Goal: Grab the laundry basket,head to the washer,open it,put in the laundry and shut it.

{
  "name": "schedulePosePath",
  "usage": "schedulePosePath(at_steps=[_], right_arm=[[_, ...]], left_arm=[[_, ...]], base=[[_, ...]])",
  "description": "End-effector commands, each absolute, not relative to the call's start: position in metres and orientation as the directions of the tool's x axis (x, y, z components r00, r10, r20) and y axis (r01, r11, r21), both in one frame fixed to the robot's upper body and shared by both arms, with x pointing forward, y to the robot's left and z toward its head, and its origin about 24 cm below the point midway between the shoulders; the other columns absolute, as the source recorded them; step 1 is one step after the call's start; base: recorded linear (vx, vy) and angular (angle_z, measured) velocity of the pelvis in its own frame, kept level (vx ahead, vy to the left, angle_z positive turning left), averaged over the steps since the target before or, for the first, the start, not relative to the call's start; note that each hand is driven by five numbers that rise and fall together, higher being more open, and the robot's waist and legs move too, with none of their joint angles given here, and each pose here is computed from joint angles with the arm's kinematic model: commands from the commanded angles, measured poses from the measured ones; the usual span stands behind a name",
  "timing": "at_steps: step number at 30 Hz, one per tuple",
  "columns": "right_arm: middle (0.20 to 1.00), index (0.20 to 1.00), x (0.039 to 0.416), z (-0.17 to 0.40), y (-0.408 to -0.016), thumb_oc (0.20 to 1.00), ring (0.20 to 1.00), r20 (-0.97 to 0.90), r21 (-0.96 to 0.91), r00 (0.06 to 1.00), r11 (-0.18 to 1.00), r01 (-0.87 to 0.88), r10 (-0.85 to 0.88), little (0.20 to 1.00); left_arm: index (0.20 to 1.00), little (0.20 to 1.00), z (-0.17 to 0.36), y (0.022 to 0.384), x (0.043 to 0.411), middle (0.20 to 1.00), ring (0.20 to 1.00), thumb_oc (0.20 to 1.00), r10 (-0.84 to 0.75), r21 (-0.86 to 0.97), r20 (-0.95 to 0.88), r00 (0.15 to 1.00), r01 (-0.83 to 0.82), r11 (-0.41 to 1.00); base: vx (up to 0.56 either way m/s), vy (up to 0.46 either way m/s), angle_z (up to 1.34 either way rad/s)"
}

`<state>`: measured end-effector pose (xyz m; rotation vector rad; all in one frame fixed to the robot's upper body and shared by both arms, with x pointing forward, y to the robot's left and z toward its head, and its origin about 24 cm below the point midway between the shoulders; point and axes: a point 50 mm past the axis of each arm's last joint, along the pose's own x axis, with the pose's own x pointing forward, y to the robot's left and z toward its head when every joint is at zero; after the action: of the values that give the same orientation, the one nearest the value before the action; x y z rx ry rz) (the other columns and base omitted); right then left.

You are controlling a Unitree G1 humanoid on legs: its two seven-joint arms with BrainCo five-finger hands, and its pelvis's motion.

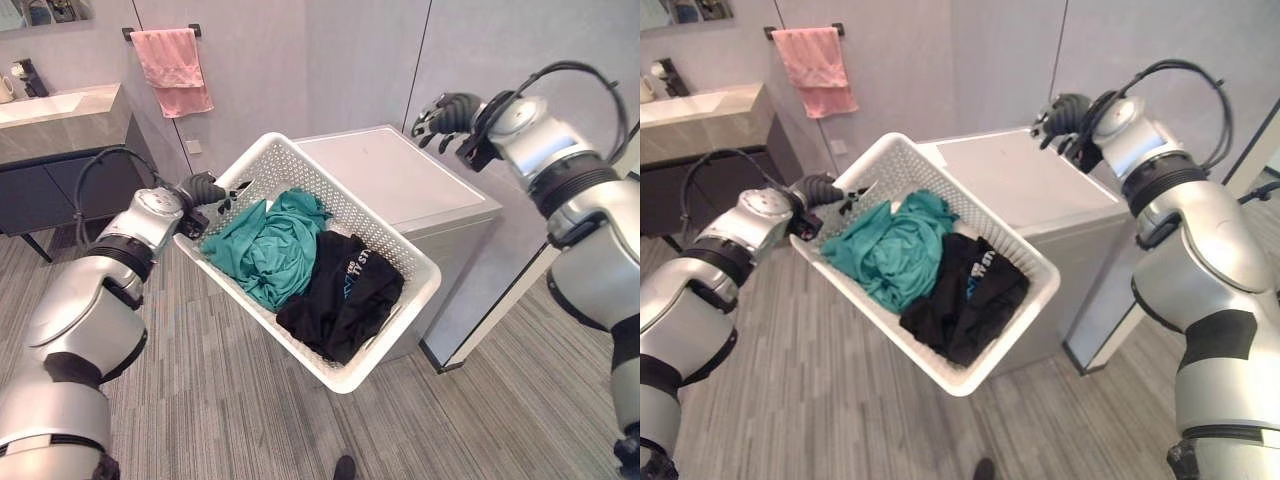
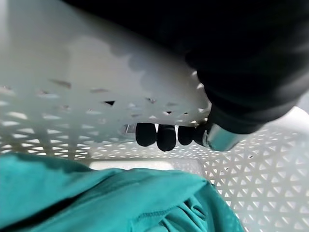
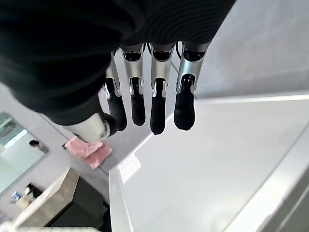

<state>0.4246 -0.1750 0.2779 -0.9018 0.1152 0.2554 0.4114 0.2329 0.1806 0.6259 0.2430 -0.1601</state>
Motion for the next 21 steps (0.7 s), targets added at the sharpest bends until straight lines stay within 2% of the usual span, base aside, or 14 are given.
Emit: schedulePosePath(at_steps=[1,4,5,6,7,8,9,10,11,12,13,16,21], right_arm=[[0.2,0.2,0.419,0.334,-0.187,0.2,0.2,-0.043,-0.78,0.995,0.619,-0.087,0.085,0.2],[0.2,0.2,0.42,0.33,-0.182,0.2,0.2,-0.06,-0.788,0.992,0.605,-0.117,0.113,0.2],[0.256,0.256,0.419,0.331,-0.185,0.256,0.256,-0.057,-0.793,0.993,0.6,-0.108,0.103,0.256],[0.278,0.278,0.419,0.331,-0.186,0.278,0.278,-0.055,-0.789,0.994,0.606,-0.103,0.098,0.278],[0.357,0.357,0.419,0.331,-0.186,0.357,0.357,-0.055,-0.789,0.994,0.606,-0.103,0.098,0.357],[0.492,0.492,0.419,0.331,-0.186,0.492,0.492,-0.051,-0.788,0.994,0.608,-0.099,0.095,0.492],[0.517,0.517,0.419,0.333,-0.188,0.517,0.517,-0.039,-0.799,0.996,0.596,-0.08,0.081,0.517],[0.598,0.598,0.419,0.334,-0.188,0.598,0.598,-0.039,-0.799,0.996,0.596,-0.08,0.081,0.598],[0.802,0.802,0.418,0.336,-0.188,0.802,0.802,-0.031,-0.807,0.997,0.586,-0.07,0.075,0.802],[0.922,0.922,0.418,0.339,-0.187,0.922,0.922,-0.014,-0.812,0.997,0.581,-0.056,0.078,0.922],[1.0,1.0,0.418,0.339,-0.187,1.0,1.0,-0.014,-0.812,0.997,0.581,-0.056,0.077,1.0],[1.0,1.0,0.415,0.347,-0.185,1.0,1.0,0.038,-0.808,0.994,0.588,-0.028,0.099,1.0],[1.0,1.0,0.408,0.356,-0.201,1.0,1.0,0.066,-0.846,0.995,0.532,0.015,0.078,1.0]], left_arm=[[0.2,0.2,0.257,0.257,0.414,0.2,0.2,0.2,0.07,0.537,-0.007,0.998,-0.055,0.842],[0.2,0.2,0.25,0.256,0.415,0.2,0.2,0.2,0.064,0.502,-0.024,0.998,-0.043,0.864],[0.2,0.2,0.247,0.262,0.413,0.2,0.2,0.2,0.092,0.467,-0.037,0.995,-0.064,0.882],[0.2,0.2,0.246,0.264,0.413,0.2,0.2,0.2,0.104,0.447,-0.041,0.994,-0.075,0.891],[0.2,0.2,0.247,0.264,0.413,0.2,0.2,0.2,0.104,0.447,-0.041,0.994,-0.075,0.891],[0.2,0.2,0.247,0.265,0.413,0.2,0.2,0.2,0.111,0.428,-0.039,0.993,-0.084,0.9],[0.2,0.2,0.249,0.266,0.413,0.2,0.2,0.2,0.125,0.399,-0.032,0.992,-0.102,0.911],[0.2,0.2,0.249,0.266,0.413,0.2,0.2,0.2,0.125,0.399,-0.032,0.992,-0.102,0.911],[0.2,0.2,0.251,0.266,0.413,0.2,0.2,0.2,0.126,0.381,-0.026,0.992,-0.107,0.919],[0.2,0.2,0.253,0.264,0.414,0.2,0.2,0.2,0.122,0.365,-0.017,0.992,-0.107,0.925],[0.2,0.2,0.253,0.264,0.414,0.2,0.2,0.2,0.122,0.365,-0.017,0.992,-0.107,0.925],[0.2,0.2,0.254,0.27,0.412,0.2,0.2,0.2,0.146,0.323,-0.011,0.989,-0.134,0.937],[0.2,0.2,0.254,0.273,0.411,0.2,0.2,0.2,0.142,0.266,-0.013,0.99,-0.133,0.955]], base=[[0.05,-0.034,-0.02],[0.07,-0.03,-0.01],[0.04,-0.031,-0.03],[0.04,-0.032,-0.03],[0.0,0.0,0.0],[0.02,-0.024,-0.03],[0.0,0.0,0.0],[0.0,0.0,0.0],[0.0,0.0,0.0],[0.0,0.0,0.0],[0.0,-0.017,-0.07],[0.04,-0.032,-0.07],[0.06,-0.055,0.01]])
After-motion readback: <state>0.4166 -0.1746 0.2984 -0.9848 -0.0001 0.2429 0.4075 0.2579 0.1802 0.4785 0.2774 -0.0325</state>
